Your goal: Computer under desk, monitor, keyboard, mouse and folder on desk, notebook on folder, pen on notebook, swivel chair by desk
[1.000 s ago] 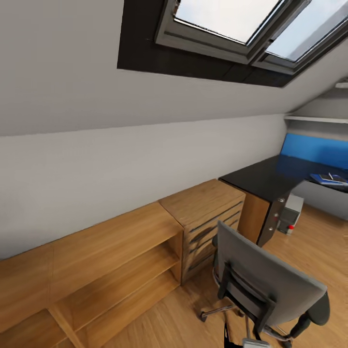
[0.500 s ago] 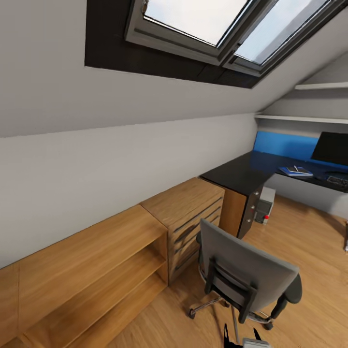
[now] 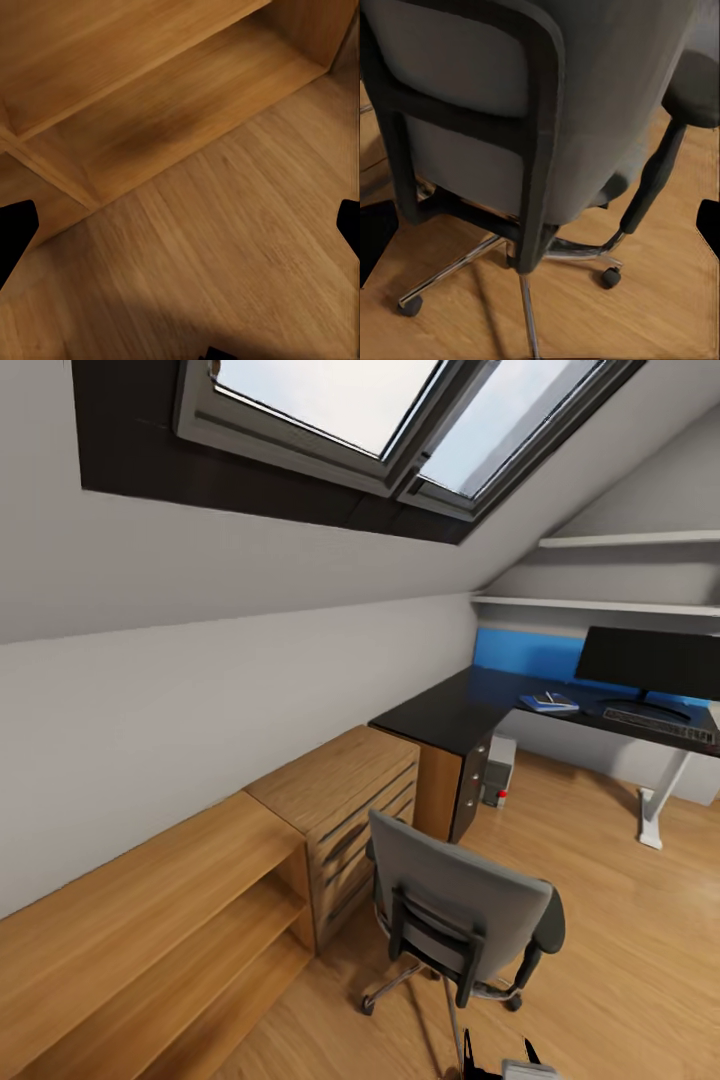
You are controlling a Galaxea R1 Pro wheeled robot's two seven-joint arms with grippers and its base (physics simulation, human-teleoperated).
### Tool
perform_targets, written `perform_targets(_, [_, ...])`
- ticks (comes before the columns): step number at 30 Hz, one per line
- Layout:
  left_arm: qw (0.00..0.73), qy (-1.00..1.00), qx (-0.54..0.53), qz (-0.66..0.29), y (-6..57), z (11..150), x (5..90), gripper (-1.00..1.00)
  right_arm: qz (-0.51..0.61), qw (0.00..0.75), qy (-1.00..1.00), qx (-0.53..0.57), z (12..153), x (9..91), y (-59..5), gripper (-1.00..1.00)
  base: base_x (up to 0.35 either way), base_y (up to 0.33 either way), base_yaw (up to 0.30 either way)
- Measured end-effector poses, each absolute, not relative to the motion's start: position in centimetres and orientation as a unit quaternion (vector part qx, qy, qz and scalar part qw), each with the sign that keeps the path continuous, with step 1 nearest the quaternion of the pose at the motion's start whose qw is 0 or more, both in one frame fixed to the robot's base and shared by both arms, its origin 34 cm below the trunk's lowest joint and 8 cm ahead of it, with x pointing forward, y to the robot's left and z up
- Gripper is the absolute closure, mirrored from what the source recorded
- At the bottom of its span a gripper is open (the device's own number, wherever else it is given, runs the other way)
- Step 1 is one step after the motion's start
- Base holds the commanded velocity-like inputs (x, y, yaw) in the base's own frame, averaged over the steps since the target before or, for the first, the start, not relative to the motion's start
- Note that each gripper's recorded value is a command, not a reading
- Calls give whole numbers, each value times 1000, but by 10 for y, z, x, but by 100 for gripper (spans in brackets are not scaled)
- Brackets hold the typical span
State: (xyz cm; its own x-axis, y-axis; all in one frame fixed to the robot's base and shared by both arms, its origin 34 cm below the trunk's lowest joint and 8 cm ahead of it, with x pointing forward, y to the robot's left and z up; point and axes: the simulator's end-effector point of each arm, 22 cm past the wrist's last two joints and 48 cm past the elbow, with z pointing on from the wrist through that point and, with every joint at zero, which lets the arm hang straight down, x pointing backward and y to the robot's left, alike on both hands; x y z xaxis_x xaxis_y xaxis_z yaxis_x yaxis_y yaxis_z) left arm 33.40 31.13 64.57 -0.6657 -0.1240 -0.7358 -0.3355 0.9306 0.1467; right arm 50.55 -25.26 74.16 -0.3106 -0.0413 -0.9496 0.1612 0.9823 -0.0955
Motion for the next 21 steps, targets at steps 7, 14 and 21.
perform_targets(7, [388, 903, -127, 136, 311, 646, 334, -100, -87, 585, 805, 37, 741, 505, -253, -100, 0, 0, -300])
perform_targets(14, [388, 903, -128, 136, 311, 646, 334, -100, -89, 574, 813, 34, 736, 503, -253, -100, 0, 0, -300])
perform_targets(21, [388, 903, -128, 136, 311, 646, 334, -100, -90, 573, 814, 34, 735, 503, -253, -100, 0, 0, -300])
